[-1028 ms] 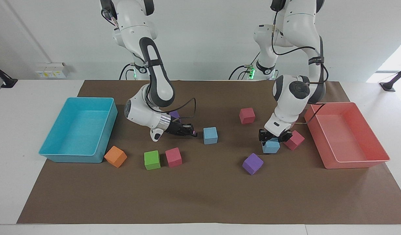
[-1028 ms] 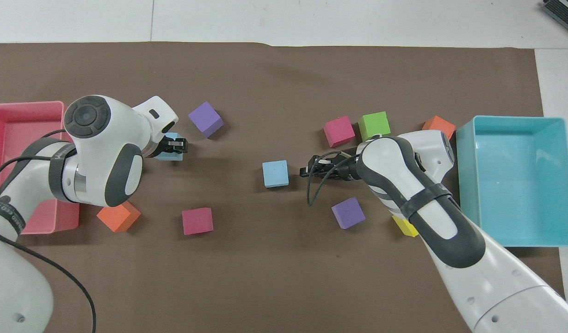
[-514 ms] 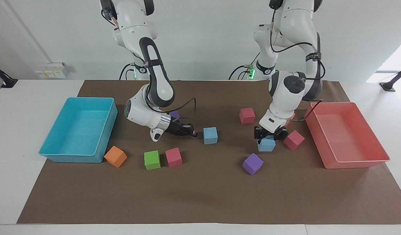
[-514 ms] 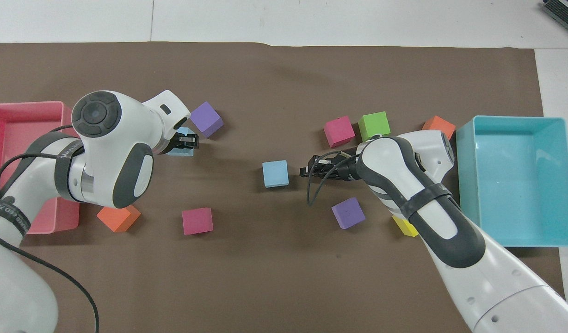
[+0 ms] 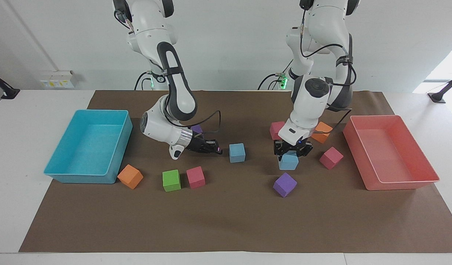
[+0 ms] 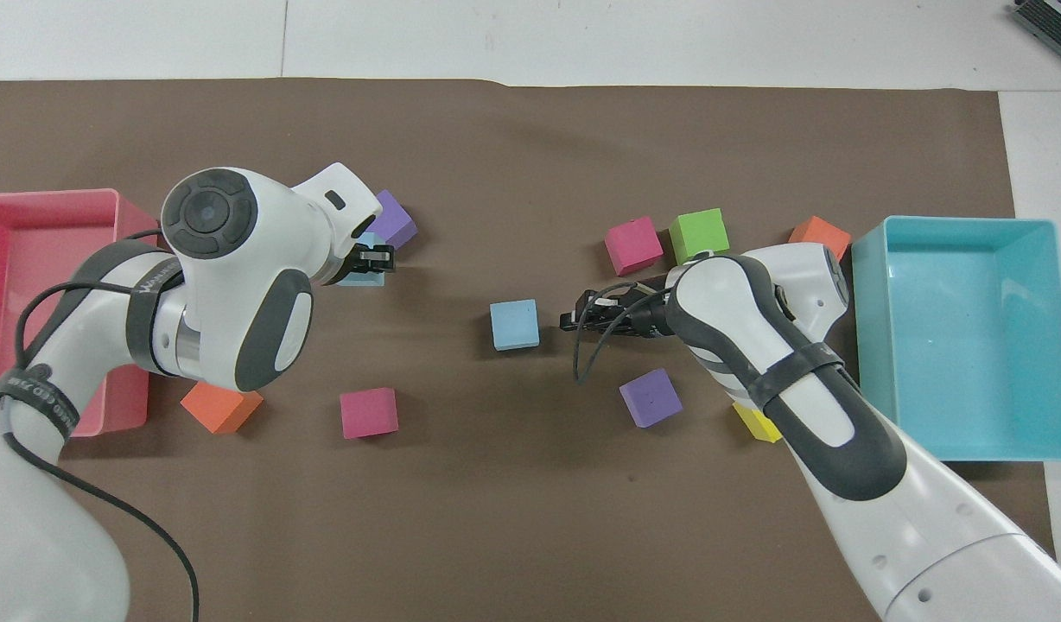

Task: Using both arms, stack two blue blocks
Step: 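Carry the light-blue cube with the left gripper over the center cube, then lower the held cube onto the center blue cube and open the left gripper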

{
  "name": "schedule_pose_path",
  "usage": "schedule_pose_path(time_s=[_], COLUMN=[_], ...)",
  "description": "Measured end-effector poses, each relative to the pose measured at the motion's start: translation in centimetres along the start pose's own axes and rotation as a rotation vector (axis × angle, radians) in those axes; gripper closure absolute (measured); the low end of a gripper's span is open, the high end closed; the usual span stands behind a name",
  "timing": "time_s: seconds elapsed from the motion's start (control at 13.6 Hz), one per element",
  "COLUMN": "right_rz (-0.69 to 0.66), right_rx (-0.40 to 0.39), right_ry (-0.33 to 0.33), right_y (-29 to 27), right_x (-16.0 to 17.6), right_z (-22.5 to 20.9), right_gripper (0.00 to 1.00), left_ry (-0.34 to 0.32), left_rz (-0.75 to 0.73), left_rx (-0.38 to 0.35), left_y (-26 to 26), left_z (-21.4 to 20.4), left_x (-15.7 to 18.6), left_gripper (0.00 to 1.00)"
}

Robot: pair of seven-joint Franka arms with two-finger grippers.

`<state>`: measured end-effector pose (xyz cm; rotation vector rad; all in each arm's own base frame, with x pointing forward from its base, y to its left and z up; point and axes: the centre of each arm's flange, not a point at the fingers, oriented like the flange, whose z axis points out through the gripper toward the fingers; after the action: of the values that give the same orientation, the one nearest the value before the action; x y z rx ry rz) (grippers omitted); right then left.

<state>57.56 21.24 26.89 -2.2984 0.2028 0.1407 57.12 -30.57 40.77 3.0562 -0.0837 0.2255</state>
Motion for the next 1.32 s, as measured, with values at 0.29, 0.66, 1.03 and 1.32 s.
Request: schedule_pose_path(time_s=[0.29,0.66,1.03,1.32], right_rz=[0.001,0.002,-0.012,-0.011], right_rx=[0.0,0.0,0.0,0.0], right_ry=[0.001,0.002,0.003,0.004], right_y=[0.0,0.1,0.3,0.4], right_x=[0.0,0.1,0.1,0.1], right_z=[0.0,-0.1,-0.2,-0.3], right_gripper=[0.99,0.99,0.99,0.99], left_ry=[0.003,-0.015,-0.037,-0.055], left_rz=[-0.007,-0.039,-0.044,-0.053], left_rx=[-0.01,-0.009,-0.005,0.004], left_y=[4.3,8.5,11.2,12.9], left_z=[-0.4,0.1,1.2,2.3], left_x=[-1.7,-4.0,-6.0,-7.4], left_gripper=[0.41,0.41,0.41,0.41])
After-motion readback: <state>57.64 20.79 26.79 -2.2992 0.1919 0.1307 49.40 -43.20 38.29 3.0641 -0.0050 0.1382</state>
